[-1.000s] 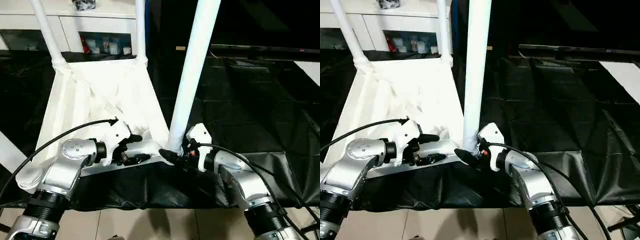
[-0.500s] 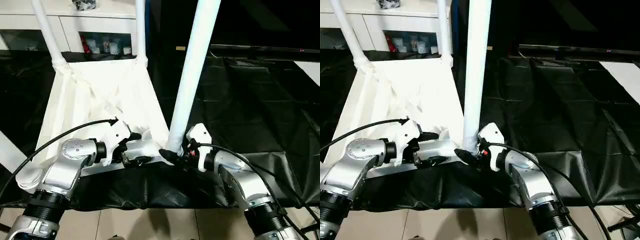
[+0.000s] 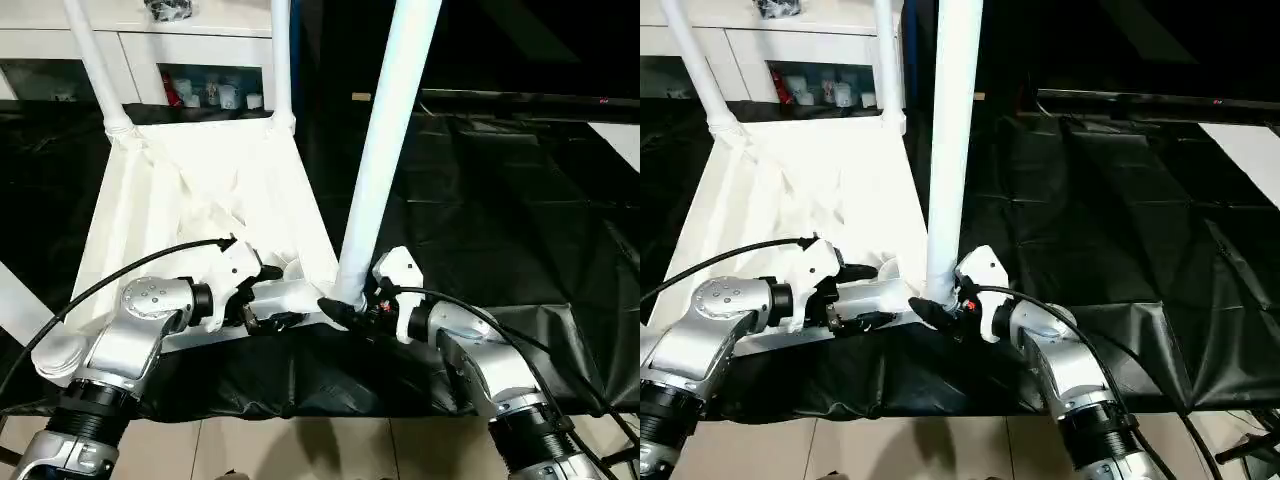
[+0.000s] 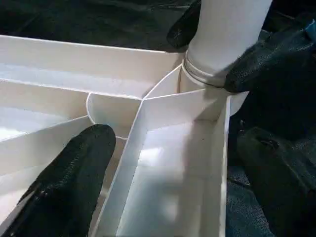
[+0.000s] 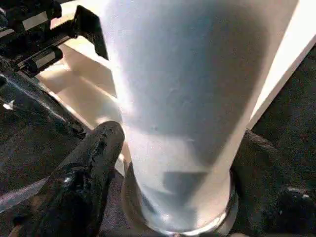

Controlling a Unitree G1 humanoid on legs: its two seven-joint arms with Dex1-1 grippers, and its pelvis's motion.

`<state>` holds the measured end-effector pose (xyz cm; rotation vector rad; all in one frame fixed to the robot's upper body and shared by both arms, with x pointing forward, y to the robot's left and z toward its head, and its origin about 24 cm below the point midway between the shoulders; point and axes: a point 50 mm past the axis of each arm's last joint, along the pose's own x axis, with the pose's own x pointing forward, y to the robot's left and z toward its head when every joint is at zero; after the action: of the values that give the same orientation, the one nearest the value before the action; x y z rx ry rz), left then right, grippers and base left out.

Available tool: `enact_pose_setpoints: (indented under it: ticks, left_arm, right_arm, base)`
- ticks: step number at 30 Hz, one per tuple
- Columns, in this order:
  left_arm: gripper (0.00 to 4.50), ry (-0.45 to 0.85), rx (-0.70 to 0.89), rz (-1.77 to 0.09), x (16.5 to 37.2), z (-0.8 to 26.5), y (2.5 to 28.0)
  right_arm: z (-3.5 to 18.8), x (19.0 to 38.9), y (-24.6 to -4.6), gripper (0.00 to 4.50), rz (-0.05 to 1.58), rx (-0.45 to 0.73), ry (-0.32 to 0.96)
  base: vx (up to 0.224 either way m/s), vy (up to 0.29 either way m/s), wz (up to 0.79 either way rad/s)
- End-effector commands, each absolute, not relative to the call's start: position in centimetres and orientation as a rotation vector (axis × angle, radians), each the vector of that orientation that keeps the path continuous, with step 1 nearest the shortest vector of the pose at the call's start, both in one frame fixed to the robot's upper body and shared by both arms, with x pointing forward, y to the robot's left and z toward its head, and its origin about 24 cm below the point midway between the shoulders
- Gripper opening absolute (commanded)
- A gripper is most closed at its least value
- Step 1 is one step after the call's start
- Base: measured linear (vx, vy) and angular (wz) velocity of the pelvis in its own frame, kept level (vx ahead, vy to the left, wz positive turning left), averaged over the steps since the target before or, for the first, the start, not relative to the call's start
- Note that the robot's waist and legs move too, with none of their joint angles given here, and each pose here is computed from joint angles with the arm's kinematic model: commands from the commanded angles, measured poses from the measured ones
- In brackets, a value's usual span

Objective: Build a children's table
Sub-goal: Rotate leg to tighten

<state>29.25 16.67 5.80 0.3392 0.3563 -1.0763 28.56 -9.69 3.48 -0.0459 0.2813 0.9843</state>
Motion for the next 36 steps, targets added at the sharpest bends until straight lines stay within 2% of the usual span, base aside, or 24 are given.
enact_pose_setpoints:
  ticks: [1,36]
  left_arm:
    - [4.45,0.340,0.358,-1.090,29.27,6.12,16.40]
    - [4.45,0.340,0.358,-1.090,29.27,6.12,16.40]
  right_arm:
    - [3.61,28.64,-9.52,3.58,1.000,-0.059,0.292]
    - [3.61,28.64,-9.52,3.58,1.000,-0.059,0.292]
  base:
    - [0.000,0.000,0.00]
    - [0.000,0.000,0.00]
